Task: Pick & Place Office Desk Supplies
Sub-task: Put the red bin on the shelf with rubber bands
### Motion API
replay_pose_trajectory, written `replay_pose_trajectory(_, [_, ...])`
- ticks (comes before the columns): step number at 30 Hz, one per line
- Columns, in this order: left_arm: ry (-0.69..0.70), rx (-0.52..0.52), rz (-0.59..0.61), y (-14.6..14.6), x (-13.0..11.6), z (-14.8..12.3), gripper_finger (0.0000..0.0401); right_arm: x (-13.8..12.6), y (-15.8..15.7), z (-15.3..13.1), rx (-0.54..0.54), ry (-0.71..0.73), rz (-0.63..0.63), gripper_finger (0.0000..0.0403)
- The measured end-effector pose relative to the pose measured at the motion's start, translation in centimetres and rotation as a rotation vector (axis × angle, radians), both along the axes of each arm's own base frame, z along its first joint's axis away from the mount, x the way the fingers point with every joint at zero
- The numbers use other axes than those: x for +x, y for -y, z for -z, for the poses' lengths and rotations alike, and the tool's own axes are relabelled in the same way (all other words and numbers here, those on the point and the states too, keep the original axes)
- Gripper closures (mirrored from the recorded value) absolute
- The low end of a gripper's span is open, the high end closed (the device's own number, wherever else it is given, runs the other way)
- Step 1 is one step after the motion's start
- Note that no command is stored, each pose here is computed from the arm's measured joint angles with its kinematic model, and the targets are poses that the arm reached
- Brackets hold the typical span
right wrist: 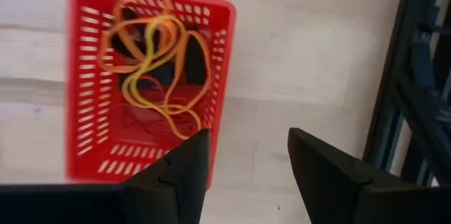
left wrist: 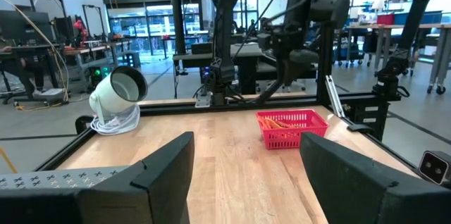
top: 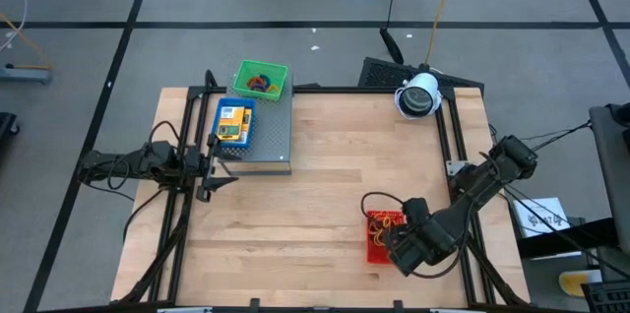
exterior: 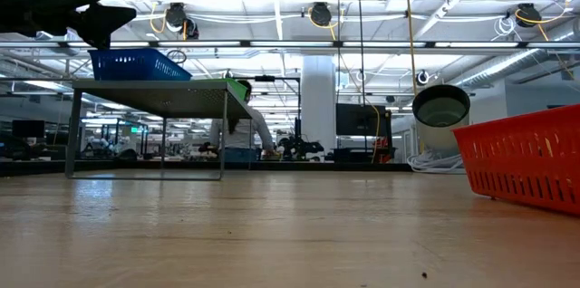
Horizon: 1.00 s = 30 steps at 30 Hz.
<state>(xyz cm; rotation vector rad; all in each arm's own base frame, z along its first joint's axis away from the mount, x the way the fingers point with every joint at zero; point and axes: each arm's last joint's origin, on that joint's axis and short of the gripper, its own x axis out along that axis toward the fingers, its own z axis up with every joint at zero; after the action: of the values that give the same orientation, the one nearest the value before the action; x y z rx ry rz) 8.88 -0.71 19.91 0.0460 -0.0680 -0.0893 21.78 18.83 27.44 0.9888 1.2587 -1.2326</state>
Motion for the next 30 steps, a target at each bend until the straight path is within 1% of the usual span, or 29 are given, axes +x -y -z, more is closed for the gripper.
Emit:
replay_pose_trajectory(2, [0.000, 0.000, 0.000, 0.0, 0.0, 0.0, 0.0132, -0.2, 0.1, 0.8, -0.002, -0.011, 0.014, 0.0222])
replay_pose_trajectory(5, [0.000, 0.000, 0.000, 0.0, 0.0, 0.0, 0.0132, -0.6, 0.3, 2.0, 0.044, -0.032, 0.022, 0.0222])
replay_pose_trajectory(11, [0.000, 0.000, 0.000, 0.0, 0.0, 0.0, 0.0132, -0.8, 0.6, 4.3, 0.137, 0.083, 0.034, 0.0222])
replay_pose_trajectory(23, [0.000, 0.000, 0.000, 0.0, 0.0, 0.0, 0.0132, -1.0, 0.8, 8.1, 0.197, 0.148, 0.025, 0.0222])
replay_pose_trajectory(30, [0.000, 0.000, 0.000, 0.0, 0.0, 0.0, 0.0132, -1.6, 1.2, 9.7, 0.193, 0.136, 0.005, 0.0222])
